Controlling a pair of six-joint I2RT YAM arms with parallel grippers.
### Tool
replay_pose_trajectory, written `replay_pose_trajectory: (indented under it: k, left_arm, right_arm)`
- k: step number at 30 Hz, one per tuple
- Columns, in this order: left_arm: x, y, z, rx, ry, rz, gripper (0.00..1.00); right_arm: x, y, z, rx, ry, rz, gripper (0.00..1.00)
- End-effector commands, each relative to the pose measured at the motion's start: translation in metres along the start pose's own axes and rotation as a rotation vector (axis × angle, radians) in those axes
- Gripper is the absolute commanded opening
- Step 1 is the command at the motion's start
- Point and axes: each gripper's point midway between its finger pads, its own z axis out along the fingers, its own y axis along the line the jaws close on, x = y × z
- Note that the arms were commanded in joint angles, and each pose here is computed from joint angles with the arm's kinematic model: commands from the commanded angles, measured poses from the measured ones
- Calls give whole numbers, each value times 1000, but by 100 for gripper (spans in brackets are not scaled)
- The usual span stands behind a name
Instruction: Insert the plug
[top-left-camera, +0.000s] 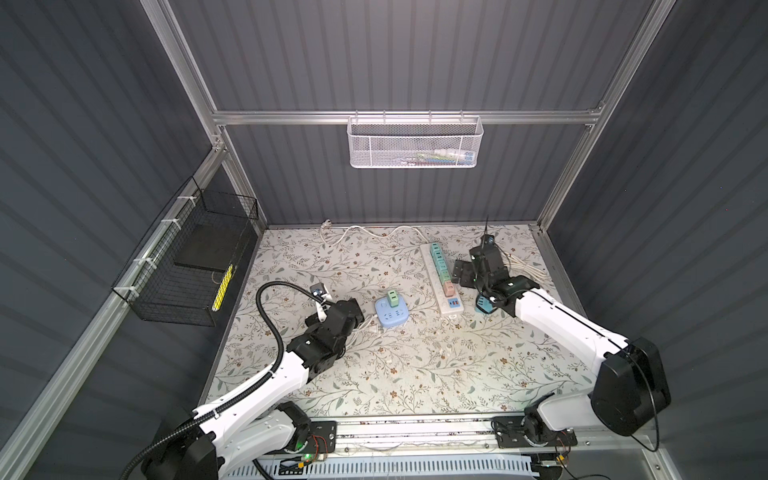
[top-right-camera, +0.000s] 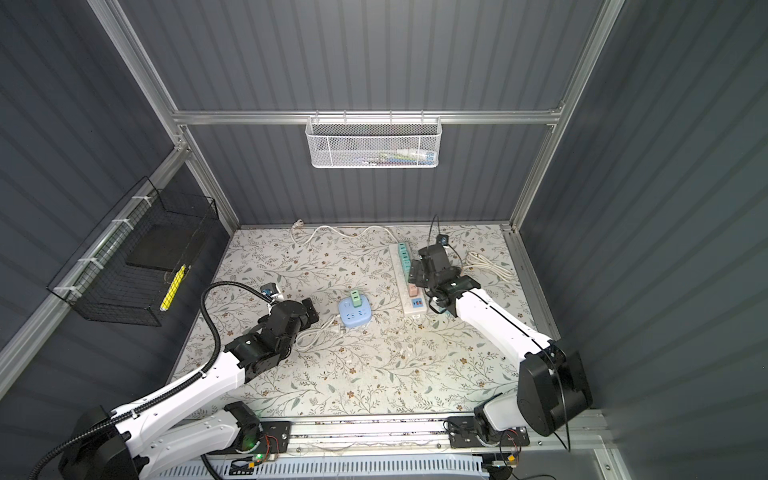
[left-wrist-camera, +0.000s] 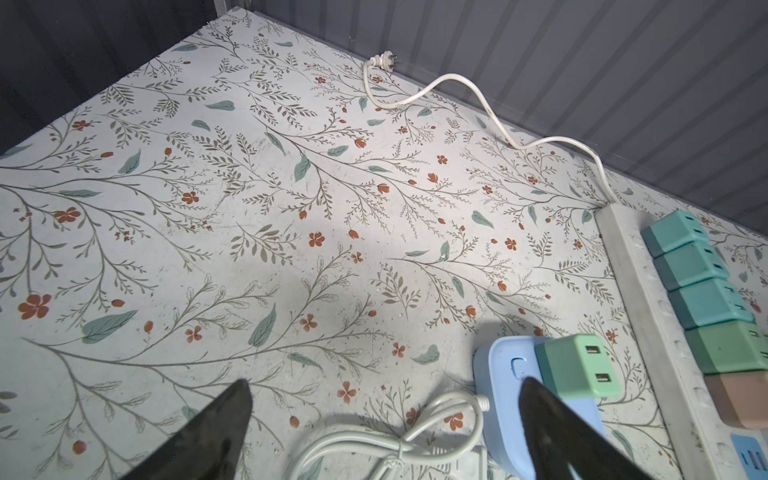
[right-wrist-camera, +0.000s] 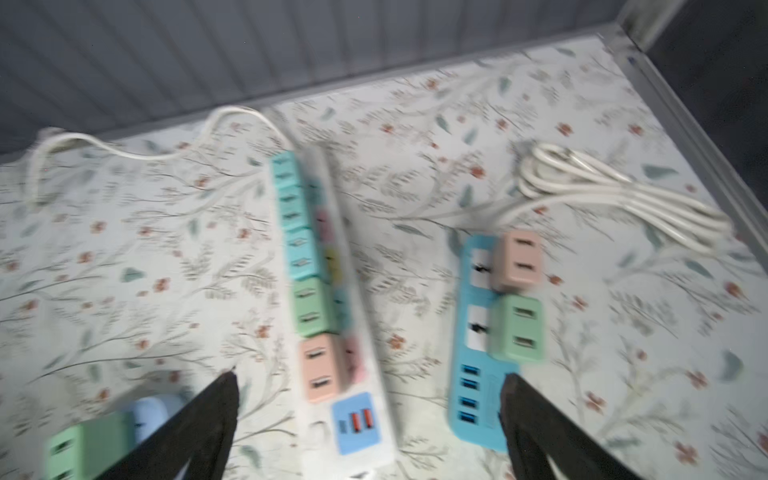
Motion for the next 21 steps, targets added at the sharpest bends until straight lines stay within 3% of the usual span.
replay_pose_trajectory:
  k: [1, 6, 11, 21]
  left_arm:
    - [-7, -6, 1, 12, -12, -9, 100]
    - [-7, -9, 3, 16, -2, -4, 100]
    - [-5, -9, 2, 15, 7, 1, 100]
    - [-7, -7, 1, 12, 4, 1, 100]
  right_arm:
    - [38, -32, 17, 54, 161, 20, 98]
    - [68, -37, 44, 25, 284, 19, 99]
    - [86, -51, 62, 105, 325, 10, 97]
    - [100, -53, 81, 112, 369, 2, 77]
